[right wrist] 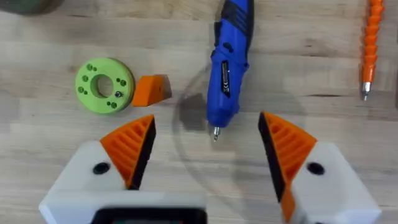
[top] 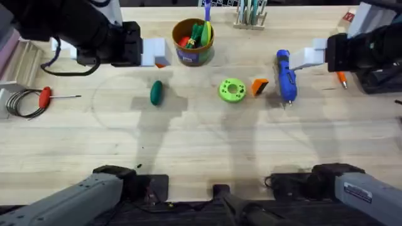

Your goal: Pick up the gripper from the table and insert it into the empty holder that is missing its gripper. Then pick up a screw, insert it into the mounting hole, and use the screwdriver to tighten it. Finally, clean up the table by picking up the vegetable and placing it into the bucket.

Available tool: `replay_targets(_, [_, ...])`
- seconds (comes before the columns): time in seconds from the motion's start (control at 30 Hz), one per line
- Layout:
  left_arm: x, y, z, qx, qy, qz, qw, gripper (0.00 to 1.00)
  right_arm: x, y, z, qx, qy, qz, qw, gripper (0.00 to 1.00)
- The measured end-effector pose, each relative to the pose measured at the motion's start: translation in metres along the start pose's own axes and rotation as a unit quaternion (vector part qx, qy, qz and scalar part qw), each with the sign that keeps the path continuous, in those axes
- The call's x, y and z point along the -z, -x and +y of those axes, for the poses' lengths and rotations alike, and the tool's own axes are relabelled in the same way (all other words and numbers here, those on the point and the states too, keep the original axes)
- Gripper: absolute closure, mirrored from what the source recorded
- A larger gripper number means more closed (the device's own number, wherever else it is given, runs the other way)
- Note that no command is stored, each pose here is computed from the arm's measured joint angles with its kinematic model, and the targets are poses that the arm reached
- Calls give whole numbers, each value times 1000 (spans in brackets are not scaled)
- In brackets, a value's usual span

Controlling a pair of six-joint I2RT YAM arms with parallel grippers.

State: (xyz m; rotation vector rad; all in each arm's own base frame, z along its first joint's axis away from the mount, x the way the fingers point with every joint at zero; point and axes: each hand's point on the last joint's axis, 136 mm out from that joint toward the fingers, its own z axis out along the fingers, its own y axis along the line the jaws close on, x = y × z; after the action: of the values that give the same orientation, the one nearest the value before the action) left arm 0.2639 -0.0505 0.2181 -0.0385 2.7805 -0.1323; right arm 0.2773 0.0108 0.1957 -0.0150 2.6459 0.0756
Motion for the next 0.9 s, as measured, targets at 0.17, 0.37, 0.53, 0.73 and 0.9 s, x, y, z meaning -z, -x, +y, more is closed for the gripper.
replay_targets(0.17, [1, 21, 0, -1, 3, -43, 999, 15, 0, 0, 0, 0, 0, 0, 1000, 14])
replay_targets(0.37, [14, 39, 2, -1, 6, -122, 993, 14, 0, 0, 0, 0, 0, 0, 1000, 15])
replay_targets(0.53, [28, 34, 7, 2, 0, -201, 979, 14, 0, 0, 0, 0, 0, 0, 1000, 16])
replay_targets(0.73, [20, 21, 24, 22, 2, -279, 960, 14, 0, 0, 0, 0, 0, 0, 1000, 15])
replay_targets(0.9, [10, 8, 37, 38, -1, -342, 939, 14, 0, 0, 0, 0, 0, 0, 1000, 15])
